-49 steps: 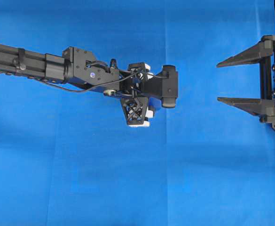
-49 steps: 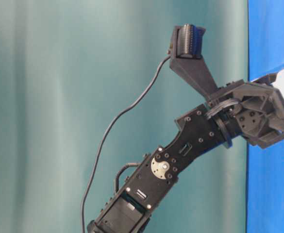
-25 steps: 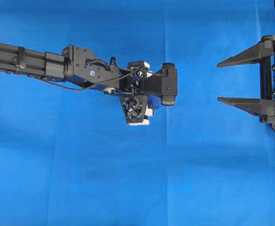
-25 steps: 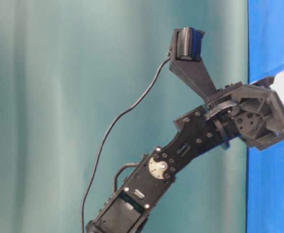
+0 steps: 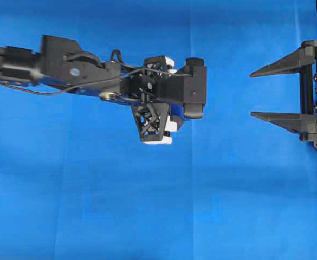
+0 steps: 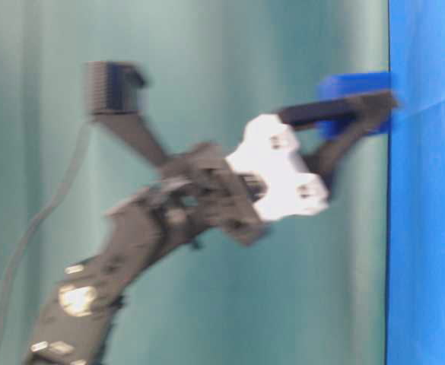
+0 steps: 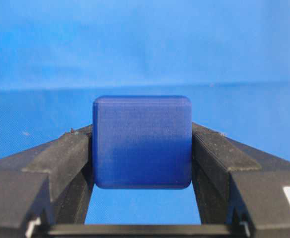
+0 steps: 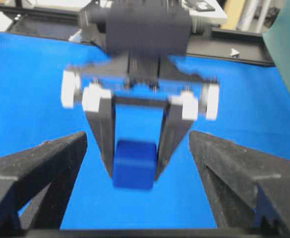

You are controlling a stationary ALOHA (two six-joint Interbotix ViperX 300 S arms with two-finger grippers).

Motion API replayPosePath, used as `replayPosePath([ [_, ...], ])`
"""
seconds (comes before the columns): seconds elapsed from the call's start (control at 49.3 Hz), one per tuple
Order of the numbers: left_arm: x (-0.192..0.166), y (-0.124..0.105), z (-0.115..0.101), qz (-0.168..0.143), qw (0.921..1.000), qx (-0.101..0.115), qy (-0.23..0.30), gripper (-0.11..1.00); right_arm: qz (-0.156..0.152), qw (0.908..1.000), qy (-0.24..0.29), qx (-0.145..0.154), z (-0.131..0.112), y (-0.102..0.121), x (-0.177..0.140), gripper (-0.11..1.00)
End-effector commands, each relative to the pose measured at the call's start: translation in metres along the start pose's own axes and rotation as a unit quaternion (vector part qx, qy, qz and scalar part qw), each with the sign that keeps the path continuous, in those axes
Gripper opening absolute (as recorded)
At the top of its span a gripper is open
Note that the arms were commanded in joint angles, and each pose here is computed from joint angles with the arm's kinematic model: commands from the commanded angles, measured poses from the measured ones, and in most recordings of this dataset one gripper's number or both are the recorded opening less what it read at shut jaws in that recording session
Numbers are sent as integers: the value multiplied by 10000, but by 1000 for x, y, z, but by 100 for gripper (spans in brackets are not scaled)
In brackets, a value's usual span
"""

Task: Handover the blue block to the right arm after grasping it with the left arm, then place it in the designated position.
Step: 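Close the left gripper on the blue cube and lift it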

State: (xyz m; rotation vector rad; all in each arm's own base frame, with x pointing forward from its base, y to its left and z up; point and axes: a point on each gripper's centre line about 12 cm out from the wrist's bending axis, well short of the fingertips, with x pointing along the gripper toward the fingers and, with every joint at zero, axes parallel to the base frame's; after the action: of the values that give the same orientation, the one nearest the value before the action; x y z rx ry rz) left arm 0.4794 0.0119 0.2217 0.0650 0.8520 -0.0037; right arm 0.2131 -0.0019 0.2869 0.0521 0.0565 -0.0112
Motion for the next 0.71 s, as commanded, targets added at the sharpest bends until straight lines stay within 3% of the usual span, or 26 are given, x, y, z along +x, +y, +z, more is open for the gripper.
replayPosePath([
  [0.0, -38, -1, 29, 14, 9989, 22, -461, 48, 4, 9999, -130, 31, 9, 0, 2, 96],
  [0.406, -78, -5, 57, -23, 9982, -9, -602, 48, 5, 9999, -123, 107, 9, 0, 2, 96],
  [0.689, -82, 0, 56, 16, 9981, -47, -614, 48, 5, 9999, -123, 107, 9, 0, 2, 96],
])
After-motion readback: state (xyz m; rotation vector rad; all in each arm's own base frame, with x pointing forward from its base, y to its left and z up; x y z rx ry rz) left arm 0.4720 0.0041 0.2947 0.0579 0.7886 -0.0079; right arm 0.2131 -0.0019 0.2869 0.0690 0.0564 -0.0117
